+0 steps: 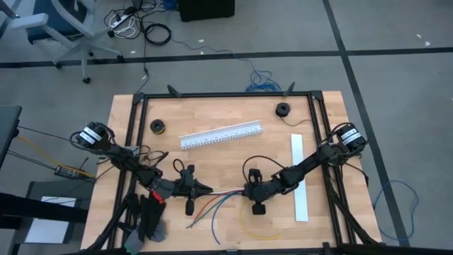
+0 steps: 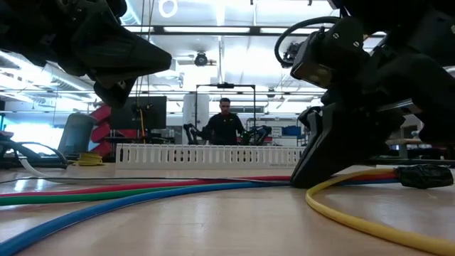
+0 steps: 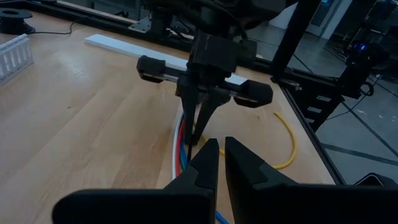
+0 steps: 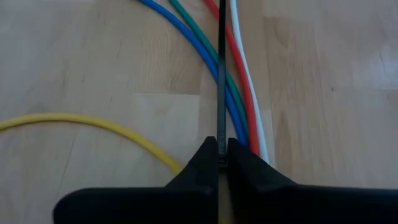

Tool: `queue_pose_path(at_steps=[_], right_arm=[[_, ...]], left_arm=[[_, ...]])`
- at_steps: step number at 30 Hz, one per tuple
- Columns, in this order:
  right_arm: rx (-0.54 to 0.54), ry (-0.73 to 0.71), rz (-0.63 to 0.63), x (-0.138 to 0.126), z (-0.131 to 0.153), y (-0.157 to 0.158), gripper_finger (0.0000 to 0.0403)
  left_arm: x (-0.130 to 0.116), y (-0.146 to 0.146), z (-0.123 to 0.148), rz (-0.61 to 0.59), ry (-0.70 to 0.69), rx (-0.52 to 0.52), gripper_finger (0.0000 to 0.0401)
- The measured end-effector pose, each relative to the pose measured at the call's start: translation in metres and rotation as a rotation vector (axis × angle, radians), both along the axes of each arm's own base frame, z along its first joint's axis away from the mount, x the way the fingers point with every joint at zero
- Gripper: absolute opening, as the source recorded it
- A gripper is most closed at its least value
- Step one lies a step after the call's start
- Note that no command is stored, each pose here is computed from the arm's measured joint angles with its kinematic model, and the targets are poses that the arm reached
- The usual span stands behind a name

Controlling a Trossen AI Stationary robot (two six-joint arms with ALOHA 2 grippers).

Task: Ziptie cables
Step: Insert zip tie on the cable wire

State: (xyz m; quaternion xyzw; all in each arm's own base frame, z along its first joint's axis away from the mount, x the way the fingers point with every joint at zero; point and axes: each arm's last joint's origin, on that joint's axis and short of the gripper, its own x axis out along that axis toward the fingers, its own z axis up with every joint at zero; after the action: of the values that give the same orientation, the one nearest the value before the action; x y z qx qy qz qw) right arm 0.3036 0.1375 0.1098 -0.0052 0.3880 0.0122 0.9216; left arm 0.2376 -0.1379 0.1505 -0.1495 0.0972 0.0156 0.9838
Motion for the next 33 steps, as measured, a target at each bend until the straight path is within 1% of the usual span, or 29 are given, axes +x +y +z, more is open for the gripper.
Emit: queue_pose_path(at_steps=[4, 9, 13, 17, 20, 26, 33], right_arm=[[-0.03, -0.027, -0.01, -0.002, 0.01, -0.002, 0.0002], [-0.092, -0.107, -0.047, -0.004, 0.033, -0.006, 0.0001], [-0.138, -0.143, -0.076, -0.006, 0.046, -0.012, 0.0001], [-0.171, -0.113, -0.147, -0.007, 0.049, -0.025, 0.0001], [-0.156, -0.093, -0.199, -0.008, 0.049, -0.031, 0.0], [-0.11, -0.143, -0.26, -0.005, 0.052, -0.032, 0.0], [-0.09, -0.178, -0.264, -0.003, 0.055, -0.031, 0.0]], left_arm=[[0.0, 0.0, 0.0, 0.0, 0.0, 0.0, 0.0002], [0.0, 0.0, 0.0, 0.0, 0.0, 0.001, 0.0002], [0.0, 0.0, 0.0, 0.0, 0.001, 0.001, 0.0002], [0.0, 0.0, 0.0, 0.0, 0.001, 0.001, 0.0002], [0.0, 0.0, 0.0, 0.0, 0.0, 0.001, 0.0002], [0.0, 0.001, -0.001, 0.004, 0.003, 0.012, 0.0002], [0.004, 0.007, -0.017, 0.106, 0.063, 0.071, 0.0002]])
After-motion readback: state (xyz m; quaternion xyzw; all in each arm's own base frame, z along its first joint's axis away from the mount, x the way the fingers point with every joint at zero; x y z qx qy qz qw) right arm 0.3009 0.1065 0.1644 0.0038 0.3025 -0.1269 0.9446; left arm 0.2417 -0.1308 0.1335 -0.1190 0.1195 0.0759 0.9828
